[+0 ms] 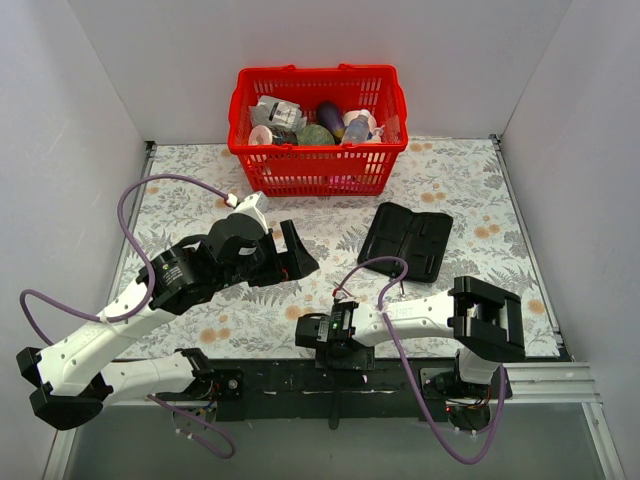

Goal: Sort the hair-cutting tools
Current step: Pick up the comb at the center of the board.

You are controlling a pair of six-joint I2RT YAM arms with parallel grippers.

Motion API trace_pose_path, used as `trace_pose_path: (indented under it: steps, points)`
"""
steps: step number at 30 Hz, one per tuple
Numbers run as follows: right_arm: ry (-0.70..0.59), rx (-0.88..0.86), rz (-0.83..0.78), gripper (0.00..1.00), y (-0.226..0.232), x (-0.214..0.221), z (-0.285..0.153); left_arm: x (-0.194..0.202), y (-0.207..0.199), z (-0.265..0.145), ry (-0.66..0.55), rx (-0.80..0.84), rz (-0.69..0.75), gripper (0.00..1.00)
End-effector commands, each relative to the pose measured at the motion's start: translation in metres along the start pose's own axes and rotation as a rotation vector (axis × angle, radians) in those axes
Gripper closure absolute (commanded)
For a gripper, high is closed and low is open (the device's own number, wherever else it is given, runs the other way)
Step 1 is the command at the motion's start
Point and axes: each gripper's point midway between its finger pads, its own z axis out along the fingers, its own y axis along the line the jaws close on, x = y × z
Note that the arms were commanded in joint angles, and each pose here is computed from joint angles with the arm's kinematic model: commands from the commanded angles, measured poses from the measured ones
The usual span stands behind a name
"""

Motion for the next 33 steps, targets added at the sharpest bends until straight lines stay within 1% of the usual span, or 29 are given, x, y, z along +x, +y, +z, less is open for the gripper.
trace_pose_path:
  steps: [1,2,5,6,8,9,14,15,17,18,20,21,24,28,30,32,33]
  points:
    - [-0.02,-0.03,0.014,0.15,0.009,-0.009,-0.004,-0.004,-0.005,-0.009,-0.006,0.025,0.003,0.12]
    - [-0.016,-0.032,0.015,0.15,0.008,-0.009,-0.002,-0.003,-0.005,-0.008,-0.003,0.024,0.003,0.12]
    - [0.004,-0.031,0.013,0.21,0.008,-0.007,0.002,-0.003,-0.006,-0.006,0.001,0.026,0.006,0.12]
    - [0.004,-0.033,0.01,0.26,0.008,-0.007,0.002,-0.002,-0.005,-0.005,0.004,0.021,0.007,0.12]
    - [-0.001,-0.035,0.009,0.31,0.009,-0.008,0.002,-0.002,-0.004,-0.004,0.004,0.019,0.008,0.12]
    - [0.001,-0.032,0.007,0.37,0.008,-0.008,0.003,-0.002,-0.004,-0.004,0.002,0.019,0.007,0.12]
    - [0.005,-0.038,0.008,0.49,0.008,-0.008,0.004,0.0,0.0,-0.003,0.003,0.011,0.002,0.12]
    - [0.001,-0.041,0.007,0.52,0.008,-0.008,0.004,0.0,0.001,-0.002,0.002,0.006,0.003,0.12]
    - [0.0,-0.04,0.005,0.55,0.008,-0.009,0.004,0.0,0.001,-0.002,0.001,0.003,0.001,0.12]
    - [-0.001,-0.042,0.004,0.6,0.008,-0.009,0.003,0.0,0.001,-0.001,0.0,0.003,0.001,0.12]
    - [0.0,-0.045,-0.001,0.64,0.009,-0.009,0.004,0.0,0.0,0.0,0.001,0.002,0.002,0.12]
    - [-0.001,-0.043,-0.003,0.69,0.009,-0.009,0.004,0.0,0.001,0.001,0.002,-0.001,0.001,0.11]
    - [-0.017,-0.046,-0.008,0.76,0.01,-0.012,0.0,-0.002,0.0,0.003,-0.002,-0.008,0.003,0.11]
    - [-0.064,-0.028,-0.015,0.78,0.007,-0.022,-0.016,-0.009,-0.002,0.005,-0.016,-0.026,0.013,0.12]
    - [-0.104,-0.052,-0.005,0.79,0.011,-0.032,-0.031,-0.013,-0.005,0.005,-0.026,-0.024,0.011,0.11]
    - [-0.133,-0.05,-0.004,0.78,0.005,-0.038,-0.043,-0.016,-0.008,0.005,-0.038,-0.021,0.004,0.11]
    - [-0.175,-0.082,0.01,0.78,0.005,-0.048,-0.058,-0.019,-0.01,0.004,-0.046,-0.012,0.002,0.11]
